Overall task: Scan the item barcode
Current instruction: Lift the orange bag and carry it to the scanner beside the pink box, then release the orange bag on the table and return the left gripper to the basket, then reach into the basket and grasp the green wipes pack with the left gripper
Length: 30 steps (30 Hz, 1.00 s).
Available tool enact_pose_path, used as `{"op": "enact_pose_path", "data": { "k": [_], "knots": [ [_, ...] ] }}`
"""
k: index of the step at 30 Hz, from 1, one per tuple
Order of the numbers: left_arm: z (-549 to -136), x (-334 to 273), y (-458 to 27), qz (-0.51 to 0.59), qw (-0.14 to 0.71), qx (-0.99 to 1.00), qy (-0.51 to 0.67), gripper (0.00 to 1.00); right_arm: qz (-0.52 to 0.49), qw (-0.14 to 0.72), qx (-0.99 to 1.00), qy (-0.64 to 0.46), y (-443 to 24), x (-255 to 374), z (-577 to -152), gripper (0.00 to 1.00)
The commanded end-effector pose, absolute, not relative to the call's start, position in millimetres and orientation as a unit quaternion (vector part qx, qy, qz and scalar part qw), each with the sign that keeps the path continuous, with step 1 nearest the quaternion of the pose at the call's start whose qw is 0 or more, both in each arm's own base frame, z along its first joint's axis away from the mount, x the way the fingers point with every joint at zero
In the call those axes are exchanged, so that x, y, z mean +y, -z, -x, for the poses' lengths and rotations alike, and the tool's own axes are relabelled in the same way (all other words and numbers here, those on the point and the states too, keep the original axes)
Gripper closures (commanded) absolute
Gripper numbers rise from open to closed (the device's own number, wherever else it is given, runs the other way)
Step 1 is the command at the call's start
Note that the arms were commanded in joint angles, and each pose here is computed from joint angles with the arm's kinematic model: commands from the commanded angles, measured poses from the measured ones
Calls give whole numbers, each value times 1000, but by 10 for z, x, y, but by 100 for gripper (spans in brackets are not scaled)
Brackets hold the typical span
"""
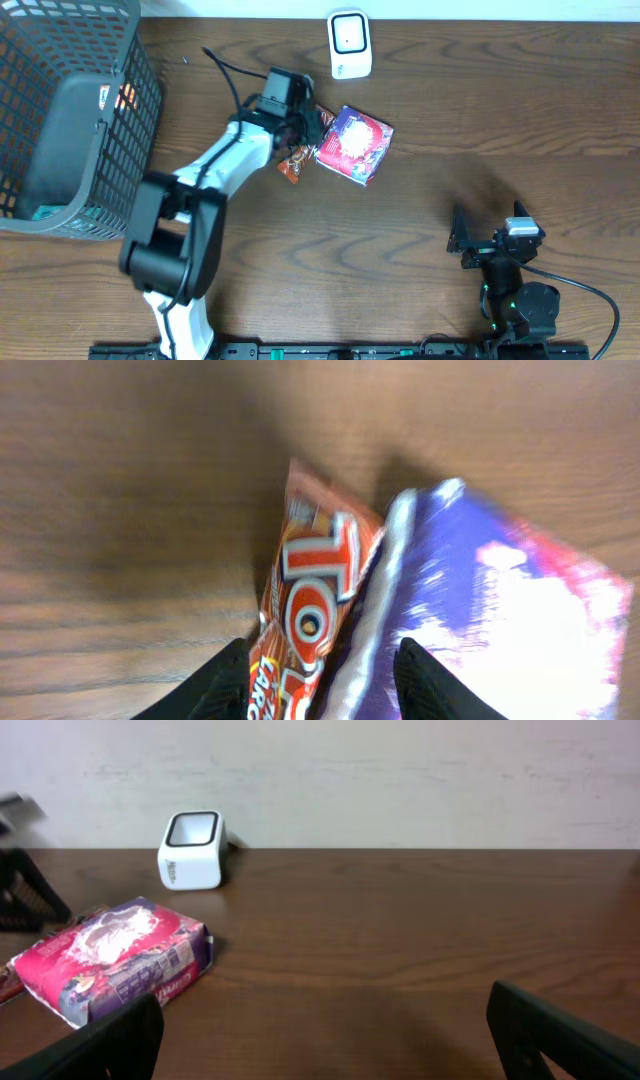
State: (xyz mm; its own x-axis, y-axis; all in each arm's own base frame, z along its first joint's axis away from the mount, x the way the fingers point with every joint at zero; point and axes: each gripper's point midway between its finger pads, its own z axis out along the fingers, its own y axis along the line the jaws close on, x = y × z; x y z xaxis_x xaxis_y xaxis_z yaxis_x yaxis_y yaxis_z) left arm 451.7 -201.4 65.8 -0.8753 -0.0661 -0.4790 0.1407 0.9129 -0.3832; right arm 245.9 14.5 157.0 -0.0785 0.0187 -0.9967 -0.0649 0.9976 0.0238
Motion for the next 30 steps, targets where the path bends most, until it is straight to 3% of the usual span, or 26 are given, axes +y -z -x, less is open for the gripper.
{"op": "enact_pose_path", "data": {
  "k": [1, 9, 12, 30],
  "knots": [
    [-4728, -1834, -1617, -25, 355, 908, 220, 51, 8, 679, 734, -33, -1563, 131, -2459, 1],
    [-4760, -1058, -2840, -10, 511, 846, 153, 45, 7, 679, 734, -33, -1563, 130, -2459, 1],
    [-4722, -674, -3159, 11, 553, 826, 113, 39, 7, 679, 733, -33, -1564, 130, -2459, 1],
    [-4330, 909, -3841, 143, 628, 765, 9, 37, 7, 679, 734, -33, -1563, 130, -2459, 1]
  ]
}}
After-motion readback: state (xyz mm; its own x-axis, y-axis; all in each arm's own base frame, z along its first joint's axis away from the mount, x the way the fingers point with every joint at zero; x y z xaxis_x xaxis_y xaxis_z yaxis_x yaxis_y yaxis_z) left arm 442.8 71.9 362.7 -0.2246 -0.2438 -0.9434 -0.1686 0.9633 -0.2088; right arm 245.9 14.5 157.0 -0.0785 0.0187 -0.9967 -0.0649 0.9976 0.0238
